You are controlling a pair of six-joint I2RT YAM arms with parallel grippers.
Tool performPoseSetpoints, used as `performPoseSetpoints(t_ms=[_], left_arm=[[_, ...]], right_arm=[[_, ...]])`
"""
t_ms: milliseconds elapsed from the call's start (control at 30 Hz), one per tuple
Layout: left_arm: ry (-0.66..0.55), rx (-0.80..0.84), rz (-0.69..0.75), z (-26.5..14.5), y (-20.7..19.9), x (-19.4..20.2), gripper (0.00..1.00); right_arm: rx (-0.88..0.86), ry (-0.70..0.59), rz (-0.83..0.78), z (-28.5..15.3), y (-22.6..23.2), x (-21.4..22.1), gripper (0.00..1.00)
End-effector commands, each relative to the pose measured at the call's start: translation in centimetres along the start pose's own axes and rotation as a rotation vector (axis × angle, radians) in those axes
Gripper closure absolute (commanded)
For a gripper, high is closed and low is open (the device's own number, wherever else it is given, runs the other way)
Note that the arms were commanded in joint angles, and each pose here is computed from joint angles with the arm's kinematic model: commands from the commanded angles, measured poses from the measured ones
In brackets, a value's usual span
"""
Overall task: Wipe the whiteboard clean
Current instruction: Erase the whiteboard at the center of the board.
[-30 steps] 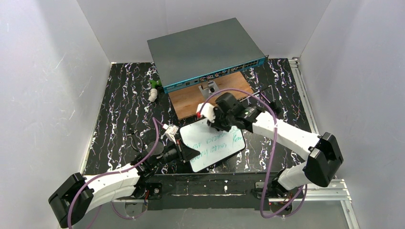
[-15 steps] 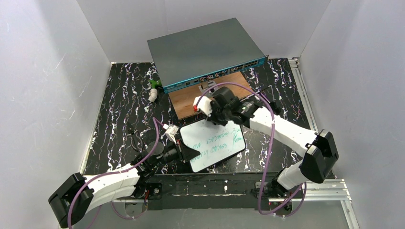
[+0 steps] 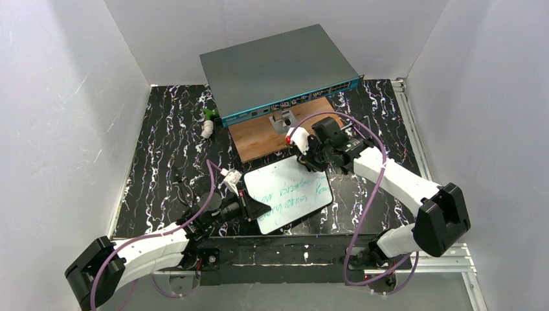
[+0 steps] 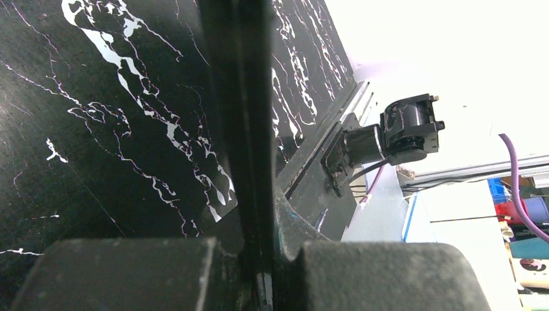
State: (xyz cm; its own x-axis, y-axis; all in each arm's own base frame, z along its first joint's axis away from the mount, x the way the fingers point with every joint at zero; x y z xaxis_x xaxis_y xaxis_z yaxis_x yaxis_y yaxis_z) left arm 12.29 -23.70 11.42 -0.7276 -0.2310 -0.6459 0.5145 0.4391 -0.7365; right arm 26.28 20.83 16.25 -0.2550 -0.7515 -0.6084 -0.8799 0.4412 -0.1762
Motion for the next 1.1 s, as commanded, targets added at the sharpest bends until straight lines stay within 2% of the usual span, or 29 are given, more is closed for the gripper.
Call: performPoseSetpoints(t_ms=[0, 167, 367, 533, 633, 733, 833, 933, 1067], left_arm=[[-0.089, 0.152, 0.078, 0.2, -3.5, -2.6, 1.0], [-0.085, 0.154, 0.071, 0.4, -3.5, -2.6, 1.0], [-0.087, 0.155, 0.071, 0.3, -3.6, -2.7, 1.0], [-0.088, 0.157, 0.074, 0.2, -3.6, -2.6, 1.0], [-0.088, 0.16, 0.076, 0.3, -3.6, -2.6, 1.0], [-0.089, 0.159, 0.073, 0.3, -3.6, -2.6, 1.0], [-0.091, 0.157, 0.072, 0.4, -3.5, -2.6, 1.0], [-0.087, 0.157, 0.072, 0.5, -3.6, -2.6, 1.0], [-0.083, 0.159, 0.066, 0.7, -3.6, -2.7, 1.0]], right_arm=[[-0.206, -0.073, -0.047, -0.8, 4.5, -1.9, 0.99], [-0.238, -0.085, -0.083, -0.9, 5.9, -3.2, 0.99], [0.025, -0.05, 0.023, -0.6, -0.3, -1.5, 0.99], [0.114, -0.038, 0.095, -1.1, -3.0, 0.8, 0.99], [0.038, -0.043, 0.086, -0.7, -1.6, 1.4, 0.99], [-0.12, -0.081, 0.069, -1.2, 1.2, 0.7, 0.99], [-0.246, -0.128, -0.025, -1.9, 4.9, -0.9, 0.99], [-0.302, -0.132, -0.085, -2.2, 7.0, -2.3, 0.99], [-0.278, -0.125, -0.082, -2.1, 6.4, -4.4, 0.99]])
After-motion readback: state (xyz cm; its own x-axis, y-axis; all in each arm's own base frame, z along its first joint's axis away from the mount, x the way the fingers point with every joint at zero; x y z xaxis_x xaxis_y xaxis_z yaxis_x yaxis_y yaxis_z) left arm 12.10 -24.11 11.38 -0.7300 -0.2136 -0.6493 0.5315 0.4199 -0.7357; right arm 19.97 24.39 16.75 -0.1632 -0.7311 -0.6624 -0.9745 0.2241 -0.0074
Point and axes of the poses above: each gripper's point midway between its finger pads, its own z axis out along the fingers, its own y axis along the line the jaws close on, x = y × z, the point moved 3 cm from there along -z, back along the fingers, and after that the axes turned 3 degrees about z, right-handed, at the moved point
